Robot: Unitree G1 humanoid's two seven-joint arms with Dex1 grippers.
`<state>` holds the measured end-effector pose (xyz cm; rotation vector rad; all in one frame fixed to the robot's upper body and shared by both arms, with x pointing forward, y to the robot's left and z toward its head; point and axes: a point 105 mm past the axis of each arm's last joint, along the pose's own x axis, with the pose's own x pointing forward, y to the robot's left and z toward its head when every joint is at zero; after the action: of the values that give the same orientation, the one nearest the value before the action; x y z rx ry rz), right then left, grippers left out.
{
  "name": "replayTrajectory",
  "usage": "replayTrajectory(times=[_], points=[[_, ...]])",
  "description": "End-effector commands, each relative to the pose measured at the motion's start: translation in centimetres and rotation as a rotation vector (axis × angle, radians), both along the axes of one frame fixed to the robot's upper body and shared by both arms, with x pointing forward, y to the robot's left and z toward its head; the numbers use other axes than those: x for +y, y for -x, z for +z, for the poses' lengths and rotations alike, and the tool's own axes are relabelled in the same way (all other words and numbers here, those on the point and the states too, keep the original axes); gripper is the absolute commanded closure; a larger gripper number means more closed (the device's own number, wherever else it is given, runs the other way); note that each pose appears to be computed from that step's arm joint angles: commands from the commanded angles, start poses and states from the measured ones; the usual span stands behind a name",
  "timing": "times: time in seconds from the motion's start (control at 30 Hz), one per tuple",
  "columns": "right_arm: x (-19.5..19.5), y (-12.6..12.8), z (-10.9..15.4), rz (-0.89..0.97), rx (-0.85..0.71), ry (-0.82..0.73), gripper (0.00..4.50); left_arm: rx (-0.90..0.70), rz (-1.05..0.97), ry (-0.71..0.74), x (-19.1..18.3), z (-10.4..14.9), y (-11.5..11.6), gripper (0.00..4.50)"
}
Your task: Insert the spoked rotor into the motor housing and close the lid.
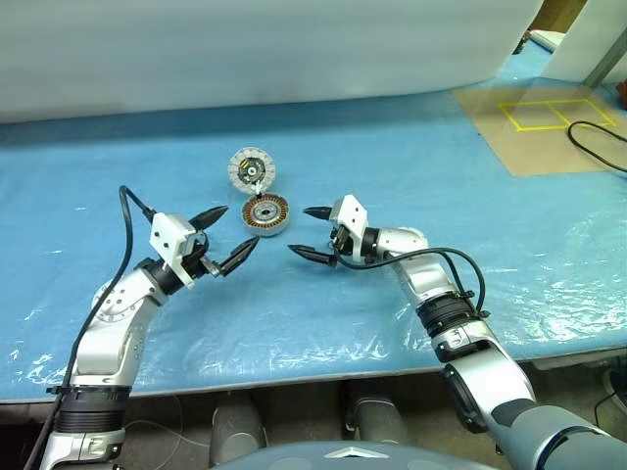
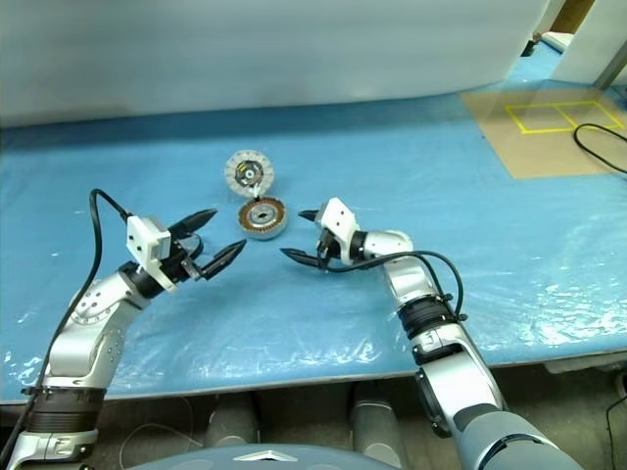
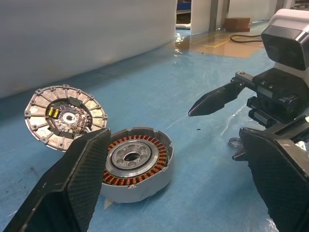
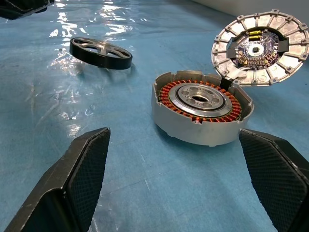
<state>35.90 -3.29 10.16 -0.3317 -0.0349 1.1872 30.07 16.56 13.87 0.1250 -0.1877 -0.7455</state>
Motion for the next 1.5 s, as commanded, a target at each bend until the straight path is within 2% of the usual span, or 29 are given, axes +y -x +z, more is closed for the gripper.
replayTrajectory(times=[0.03, 0.93, 1.27, 1.43, 1.5], points=[[0.2, 0.1, 0.8, 0.018, -0.038, -0.004, 0.03, -0.035, -0.009, 0.002, -0.2, 0.8, 0.1, 0.00], [0.7, 0.1, 1.0, 0.038, -0.045, 0.001, 0.03, -0.041, -0.002, -0.001, -0.2, 0.9, 0.3, 0.00], [2.0, -0.3, 3.2, 0.050, -0.069, -0.049, 0.03, -0.040, 0.021, -0.009, 0.5, 0.8, 0.8, 0.00], [3.6, -1.3, 4.6, 0.075, -0.102, 0.073, 0.03, -0.035, 0.074, -0.001, 1.3, 0.6, 1.9, 0.00], [4.3, -1.6, 5.3, 0.099, -0.166, 0.144, 0.03, -0.030, 0.095, -0.001, 1.6, 0.5, 2.3, 0.00]])
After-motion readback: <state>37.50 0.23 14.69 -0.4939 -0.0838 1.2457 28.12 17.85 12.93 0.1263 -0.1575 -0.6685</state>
